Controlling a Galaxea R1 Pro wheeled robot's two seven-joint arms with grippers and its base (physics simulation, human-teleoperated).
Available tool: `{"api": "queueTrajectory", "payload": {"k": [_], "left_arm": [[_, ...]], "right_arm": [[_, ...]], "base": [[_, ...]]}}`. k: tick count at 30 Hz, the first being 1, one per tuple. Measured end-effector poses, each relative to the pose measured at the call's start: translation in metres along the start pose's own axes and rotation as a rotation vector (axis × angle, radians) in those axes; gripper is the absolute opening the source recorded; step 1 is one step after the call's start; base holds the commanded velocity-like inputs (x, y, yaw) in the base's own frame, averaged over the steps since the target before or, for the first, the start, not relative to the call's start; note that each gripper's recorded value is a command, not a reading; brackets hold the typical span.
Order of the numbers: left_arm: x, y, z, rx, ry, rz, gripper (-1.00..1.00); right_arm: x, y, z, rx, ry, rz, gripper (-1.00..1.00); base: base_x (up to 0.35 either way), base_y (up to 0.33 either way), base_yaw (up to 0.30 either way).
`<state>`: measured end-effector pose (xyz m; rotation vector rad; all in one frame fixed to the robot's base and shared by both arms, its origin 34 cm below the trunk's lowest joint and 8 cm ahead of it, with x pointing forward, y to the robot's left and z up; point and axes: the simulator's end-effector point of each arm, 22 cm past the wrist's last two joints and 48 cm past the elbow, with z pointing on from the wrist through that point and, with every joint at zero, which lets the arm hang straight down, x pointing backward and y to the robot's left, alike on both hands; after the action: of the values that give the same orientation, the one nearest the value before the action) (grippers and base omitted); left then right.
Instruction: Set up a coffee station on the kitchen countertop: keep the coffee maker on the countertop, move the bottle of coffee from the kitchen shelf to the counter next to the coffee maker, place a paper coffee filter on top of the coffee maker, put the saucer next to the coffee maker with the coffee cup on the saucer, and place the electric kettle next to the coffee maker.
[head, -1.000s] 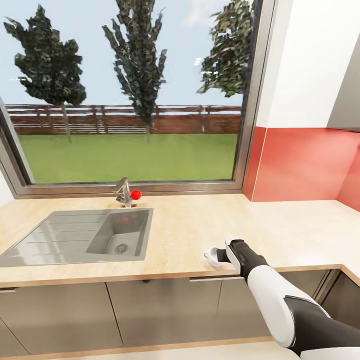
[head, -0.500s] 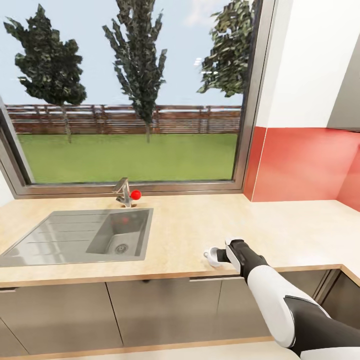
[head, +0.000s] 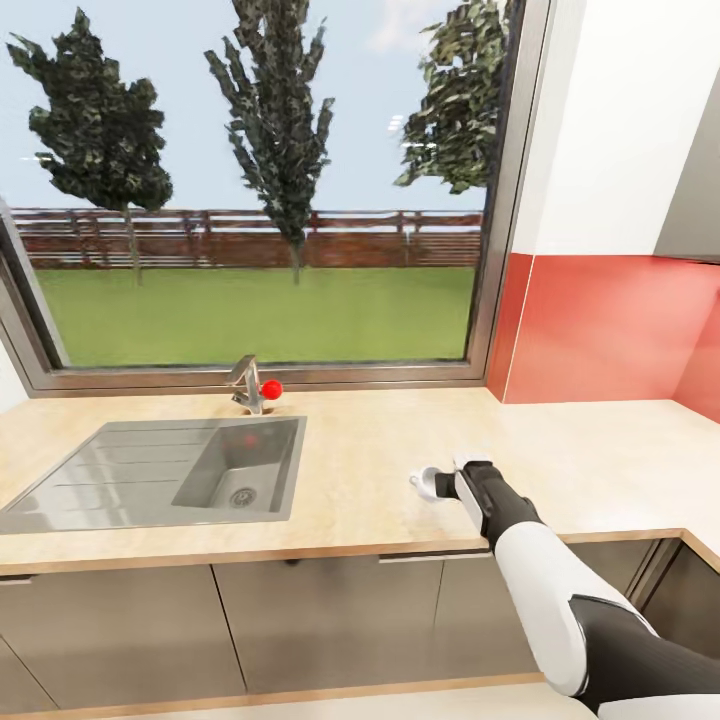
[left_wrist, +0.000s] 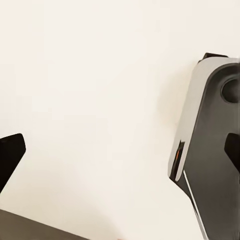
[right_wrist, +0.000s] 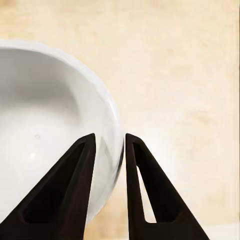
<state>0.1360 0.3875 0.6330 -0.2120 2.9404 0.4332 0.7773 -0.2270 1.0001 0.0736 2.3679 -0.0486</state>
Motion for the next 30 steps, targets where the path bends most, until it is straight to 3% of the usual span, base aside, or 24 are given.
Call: {"api": "queueTrajectory", "payload": {"k": [3, 9, 16, 30], "left_arm": [[-0.001, 0.000, 0.000, 0.000, -0.003, 0.000, 1.00], [0.000, -0.001, 0.000, 0.001, 0.000, -0.001, 1.00], [0.000, -0.001, 0.000, -0.001, 0.002, -0.009, 1.00], [-0.001, -0.002, 0.000, -0.001, -0.002, -0.022, 1.00]], "right_arm": [[-0.026, -0.001, -0.010, 0.003, -0.059, 0.010, -1.00], [-0.044, 0.017, -0.020, -0.019, -0.104, 0.011, -1.00], [-0.050, 0.037, -0.024, -0.032, -0.121, -0.041, -1.00], [-0.051, 0.040, -0.026, -0.035, -0.125, -0.047, -1.00]], "base": [[0.000, 0.000, 0.000], [0.000, 0.000, 0.000], [0.000, 0.000, 0.000], [0.000, 0.000, 0.030]]}}
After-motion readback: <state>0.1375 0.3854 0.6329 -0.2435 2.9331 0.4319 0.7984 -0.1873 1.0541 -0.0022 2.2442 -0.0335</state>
